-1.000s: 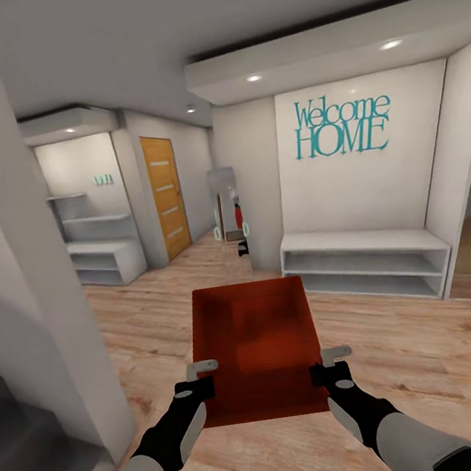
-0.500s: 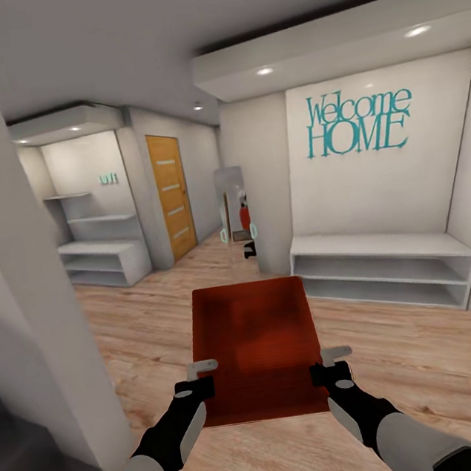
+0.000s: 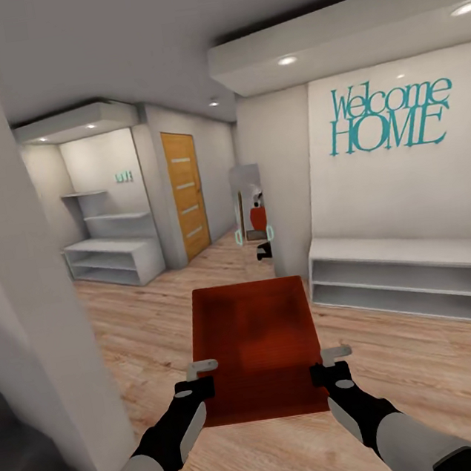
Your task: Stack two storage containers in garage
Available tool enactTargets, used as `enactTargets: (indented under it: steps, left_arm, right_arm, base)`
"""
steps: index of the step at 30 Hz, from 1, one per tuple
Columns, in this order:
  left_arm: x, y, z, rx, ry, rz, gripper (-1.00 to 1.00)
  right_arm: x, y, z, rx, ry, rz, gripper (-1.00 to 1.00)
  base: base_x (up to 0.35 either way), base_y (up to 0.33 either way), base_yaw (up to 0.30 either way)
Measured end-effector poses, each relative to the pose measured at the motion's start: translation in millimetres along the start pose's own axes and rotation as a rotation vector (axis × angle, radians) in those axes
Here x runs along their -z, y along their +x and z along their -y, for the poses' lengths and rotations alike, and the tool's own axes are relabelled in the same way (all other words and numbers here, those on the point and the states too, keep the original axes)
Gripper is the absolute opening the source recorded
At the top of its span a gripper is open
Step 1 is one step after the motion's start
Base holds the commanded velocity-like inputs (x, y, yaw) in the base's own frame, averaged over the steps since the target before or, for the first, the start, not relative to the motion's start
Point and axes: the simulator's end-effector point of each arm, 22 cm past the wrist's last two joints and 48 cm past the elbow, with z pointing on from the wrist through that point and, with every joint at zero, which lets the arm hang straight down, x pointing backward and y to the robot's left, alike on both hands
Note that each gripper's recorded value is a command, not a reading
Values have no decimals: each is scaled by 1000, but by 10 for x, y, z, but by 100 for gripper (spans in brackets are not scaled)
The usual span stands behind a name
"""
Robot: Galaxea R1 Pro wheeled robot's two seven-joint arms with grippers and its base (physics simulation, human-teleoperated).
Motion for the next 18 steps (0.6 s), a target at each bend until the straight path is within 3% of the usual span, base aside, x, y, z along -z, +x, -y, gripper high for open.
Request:
enactTargets:
  steps: [18]
  left_arm:
    - [0,-1,0,0,0,1,-100]
  right_arm:
    - [0,0,0,0,0,1,-100]
  base:
    - [326,0,0]
